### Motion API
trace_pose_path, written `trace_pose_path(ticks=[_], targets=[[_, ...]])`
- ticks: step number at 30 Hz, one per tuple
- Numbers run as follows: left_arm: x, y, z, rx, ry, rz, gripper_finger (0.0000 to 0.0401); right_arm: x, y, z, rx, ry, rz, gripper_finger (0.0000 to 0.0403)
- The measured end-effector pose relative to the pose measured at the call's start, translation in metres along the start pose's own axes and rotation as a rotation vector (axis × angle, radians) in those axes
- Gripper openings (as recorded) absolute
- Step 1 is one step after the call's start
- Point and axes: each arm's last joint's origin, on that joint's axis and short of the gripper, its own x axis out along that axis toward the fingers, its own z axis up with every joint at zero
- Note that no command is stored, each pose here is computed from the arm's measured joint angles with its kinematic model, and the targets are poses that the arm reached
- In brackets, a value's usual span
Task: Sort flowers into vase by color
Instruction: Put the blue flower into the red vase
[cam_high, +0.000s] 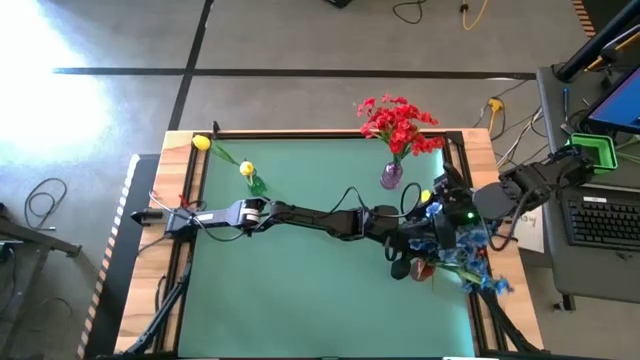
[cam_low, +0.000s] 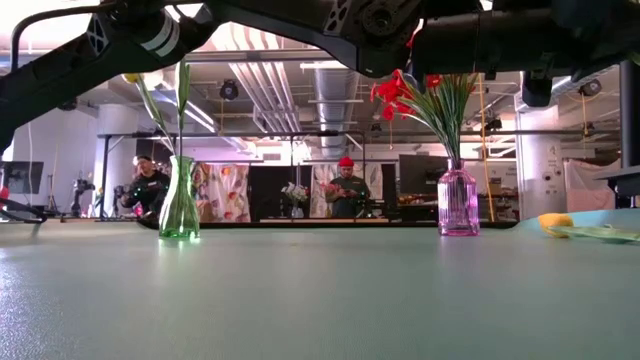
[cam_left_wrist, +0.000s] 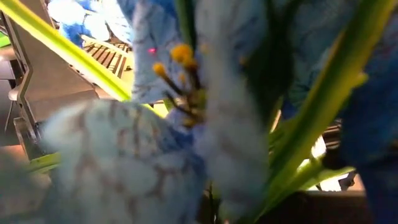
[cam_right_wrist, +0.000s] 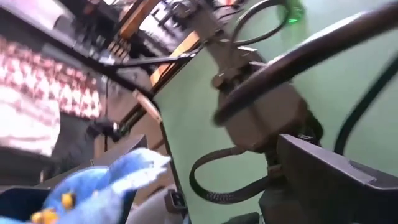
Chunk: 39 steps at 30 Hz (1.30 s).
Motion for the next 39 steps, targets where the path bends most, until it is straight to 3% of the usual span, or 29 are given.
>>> trace_pose_path(ticks=[5,12,21,33,39], targets=[[0.000,0.000,0.000,0.000,0.001,0.000,0.0003,0.004,-0.003,-0.002,0.108,-0.004,-0.057,0.0352],[0.000,0.000,-0.001,-0.002,0.008,0.001,0.0003,0.001,-0.007,-0.007,0.108,0.090,-0.062,0.0352],[0.000,0.000,-0.003,-0.008,0.025,0.003,0.0003,-0.013,-0.022,-0.011,0.236,0.196,-0.284,0.0352],[0.001,-0.002,-0.005,-0.013,0.044,-0.001,0.0003,-0.027,-0.033,-0.011,0.438,0.149,-0.472,0.0348],[0.001,-0.003,-0.006,-0.017,0.058,-0.001,0.0003,-0.030,-0.039,-0.013,0.466,0.151,-0.555,0.0325]])
